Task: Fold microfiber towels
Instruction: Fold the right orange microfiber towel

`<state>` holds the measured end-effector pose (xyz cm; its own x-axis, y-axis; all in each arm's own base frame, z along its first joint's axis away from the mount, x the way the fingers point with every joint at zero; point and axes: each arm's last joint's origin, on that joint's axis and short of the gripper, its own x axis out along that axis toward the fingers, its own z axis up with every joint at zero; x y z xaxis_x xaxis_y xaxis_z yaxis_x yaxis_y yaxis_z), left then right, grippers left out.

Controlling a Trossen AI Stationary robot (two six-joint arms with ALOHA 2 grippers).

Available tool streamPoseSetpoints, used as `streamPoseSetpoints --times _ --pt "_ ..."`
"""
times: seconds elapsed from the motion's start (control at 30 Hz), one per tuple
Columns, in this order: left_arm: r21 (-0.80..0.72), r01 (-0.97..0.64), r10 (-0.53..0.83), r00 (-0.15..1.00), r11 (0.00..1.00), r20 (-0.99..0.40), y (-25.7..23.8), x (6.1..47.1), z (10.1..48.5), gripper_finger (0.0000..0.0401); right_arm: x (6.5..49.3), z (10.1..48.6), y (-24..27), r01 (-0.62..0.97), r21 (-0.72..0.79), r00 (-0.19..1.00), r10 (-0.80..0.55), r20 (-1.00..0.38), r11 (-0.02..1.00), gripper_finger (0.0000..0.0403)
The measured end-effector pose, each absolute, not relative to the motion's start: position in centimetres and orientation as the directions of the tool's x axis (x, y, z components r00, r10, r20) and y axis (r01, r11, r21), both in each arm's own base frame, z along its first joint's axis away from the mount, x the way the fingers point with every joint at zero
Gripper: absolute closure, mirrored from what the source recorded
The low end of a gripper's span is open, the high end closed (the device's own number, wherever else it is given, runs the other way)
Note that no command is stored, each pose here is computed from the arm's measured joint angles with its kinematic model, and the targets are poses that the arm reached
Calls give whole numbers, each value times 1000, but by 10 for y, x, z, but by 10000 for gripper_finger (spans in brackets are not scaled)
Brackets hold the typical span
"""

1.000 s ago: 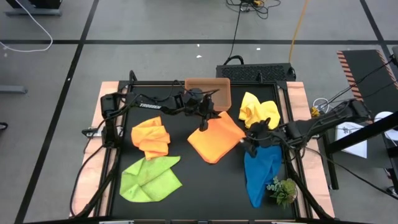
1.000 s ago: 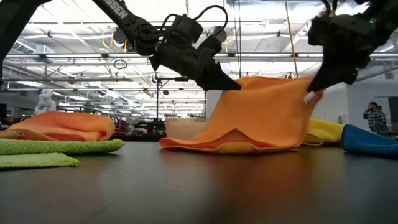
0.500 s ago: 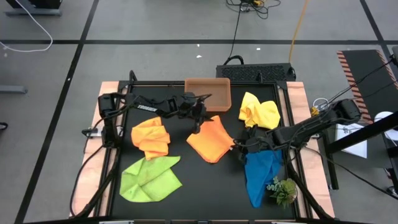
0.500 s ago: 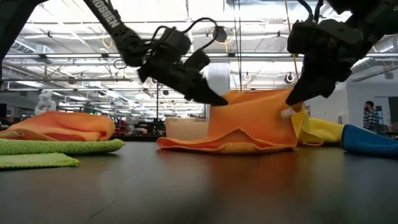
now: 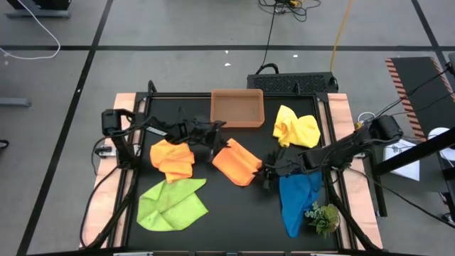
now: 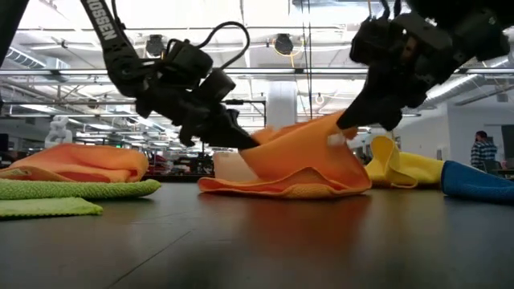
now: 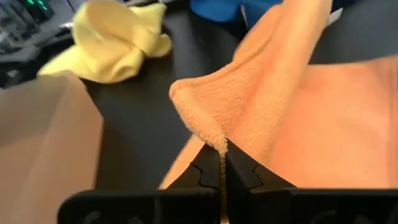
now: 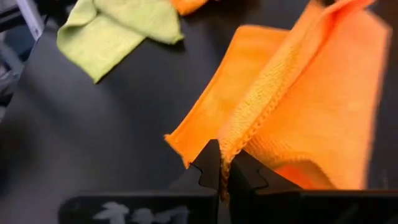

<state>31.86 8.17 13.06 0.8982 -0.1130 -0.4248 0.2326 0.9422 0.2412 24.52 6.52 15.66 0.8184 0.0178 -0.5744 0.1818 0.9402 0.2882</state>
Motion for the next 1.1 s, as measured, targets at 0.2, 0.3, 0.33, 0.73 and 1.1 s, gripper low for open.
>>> streamPoseSetpoints --times 0.2,0.3,0.33,0.73,1.1 --pt "220 270 -142 874 937 -465 70 318 125 385 257 141 67 120 344 820 103 -564 931 399" --pt "209 290 -160 861 934 -483 65 318 124 370 260 137 70 85 369 818 146 -556 926 386" --pt "205 295 -163 856 933 -490 64 318 123 365 261 136 70 81 372 818 152 -555 925 380" --pt "159 311 -174 811 937 -559 62 313 117 300 262 137 70 67 369 826 156 -542 927 294" --pt "151 265 -115 770 952 -627 56 289 158 248 262 136 68 70 347 823 142 -551 935 239"
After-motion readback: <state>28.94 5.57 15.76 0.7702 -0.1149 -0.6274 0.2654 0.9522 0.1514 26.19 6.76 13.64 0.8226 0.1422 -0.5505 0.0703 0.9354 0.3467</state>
